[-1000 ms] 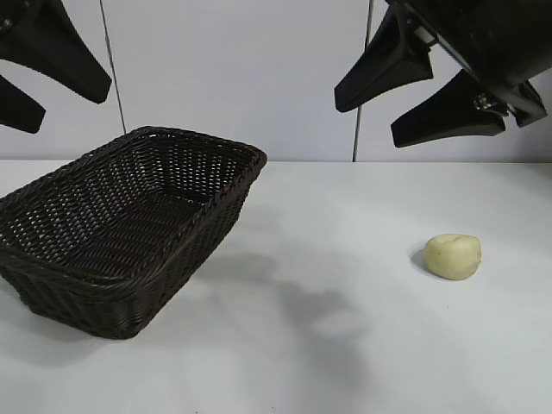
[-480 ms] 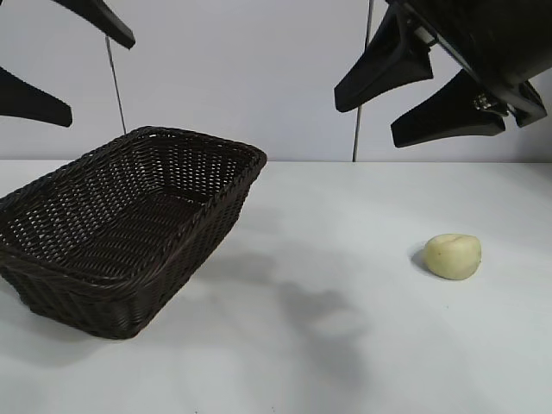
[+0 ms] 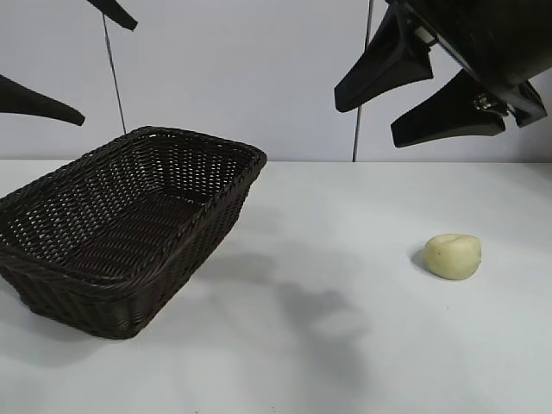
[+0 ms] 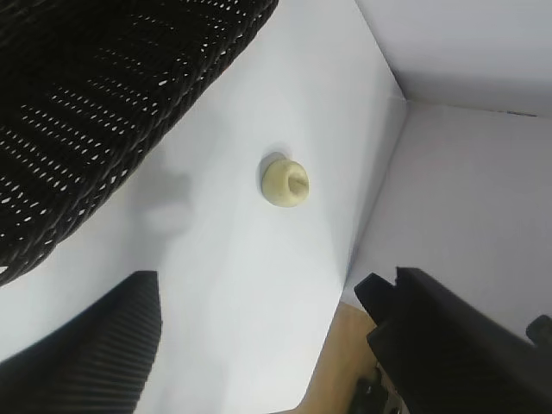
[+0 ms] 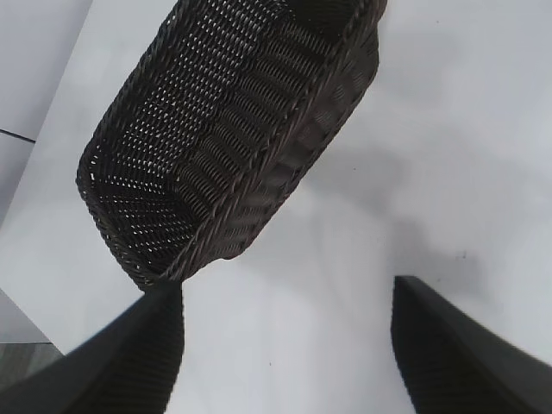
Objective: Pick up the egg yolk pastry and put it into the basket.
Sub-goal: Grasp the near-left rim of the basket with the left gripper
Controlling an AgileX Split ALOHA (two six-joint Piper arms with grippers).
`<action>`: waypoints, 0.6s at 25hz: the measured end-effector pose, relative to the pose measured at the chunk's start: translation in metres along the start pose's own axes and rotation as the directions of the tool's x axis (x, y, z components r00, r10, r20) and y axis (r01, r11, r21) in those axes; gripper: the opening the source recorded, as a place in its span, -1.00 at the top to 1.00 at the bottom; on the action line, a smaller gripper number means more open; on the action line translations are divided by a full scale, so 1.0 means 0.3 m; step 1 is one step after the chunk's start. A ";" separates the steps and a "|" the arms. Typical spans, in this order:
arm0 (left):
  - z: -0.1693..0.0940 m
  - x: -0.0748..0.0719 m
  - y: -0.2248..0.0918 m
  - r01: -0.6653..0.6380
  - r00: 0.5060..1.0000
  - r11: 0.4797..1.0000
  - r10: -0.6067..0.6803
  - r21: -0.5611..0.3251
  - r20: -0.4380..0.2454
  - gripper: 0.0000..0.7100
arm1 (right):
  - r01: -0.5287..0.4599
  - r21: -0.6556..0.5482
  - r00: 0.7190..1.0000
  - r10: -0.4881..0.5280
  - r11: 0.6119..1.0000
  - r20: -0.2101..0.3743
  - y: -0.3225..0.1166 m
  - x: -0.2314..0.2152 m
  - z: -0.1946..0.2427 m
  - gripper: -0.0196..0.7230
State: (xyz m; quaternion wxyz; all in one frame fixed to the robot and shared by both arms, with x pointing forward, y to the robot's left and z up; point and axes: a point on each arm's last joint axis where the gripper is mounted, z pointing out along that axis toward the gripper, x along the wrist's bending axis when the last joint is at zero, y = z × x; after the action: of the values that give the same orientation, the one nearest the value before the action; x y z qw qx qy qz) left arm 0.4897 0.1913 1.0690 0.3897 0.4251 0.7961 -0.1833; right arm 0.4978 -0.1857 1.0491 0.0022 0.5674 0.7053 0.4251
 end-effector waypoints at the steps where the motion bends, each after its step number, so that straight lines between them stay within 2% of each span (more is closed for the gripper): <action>1: 0.000 0.006 0.002 0.009 1.000 1.000 -0.010 -0.006 -0.019 -0.52 | 0.000 0.000 1.000 0.000 1.000 0.000 0.000 0.000 0.000 -0.39; 9: -0.013 0.076 0.038 0.002 0.967 0.992 -0.034 -0.125 -0.251 -0.52 | 0.000 0.000 1.000 0.000 1.000 0.000 0.000 0.000 0.000 -0.39; 15: -0.001 0.117 0.060 0.093 0.923 0.976 -0.158 -0.196 -0.351 -0.52 | 0.001 0.000 1.000 -0.001 1.000 0.000 0.000 0.000 0.000 -0.39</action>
State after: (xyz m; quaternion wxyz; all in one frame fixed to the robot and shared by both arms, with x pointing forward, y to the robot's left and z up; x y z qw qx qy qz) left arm 0.4926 0.2206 1.0426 0.2587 0.3639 0.8931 -0.0551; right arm 0.4978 -0.1857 1.0491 0.0024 0.5672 0.7055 0.4249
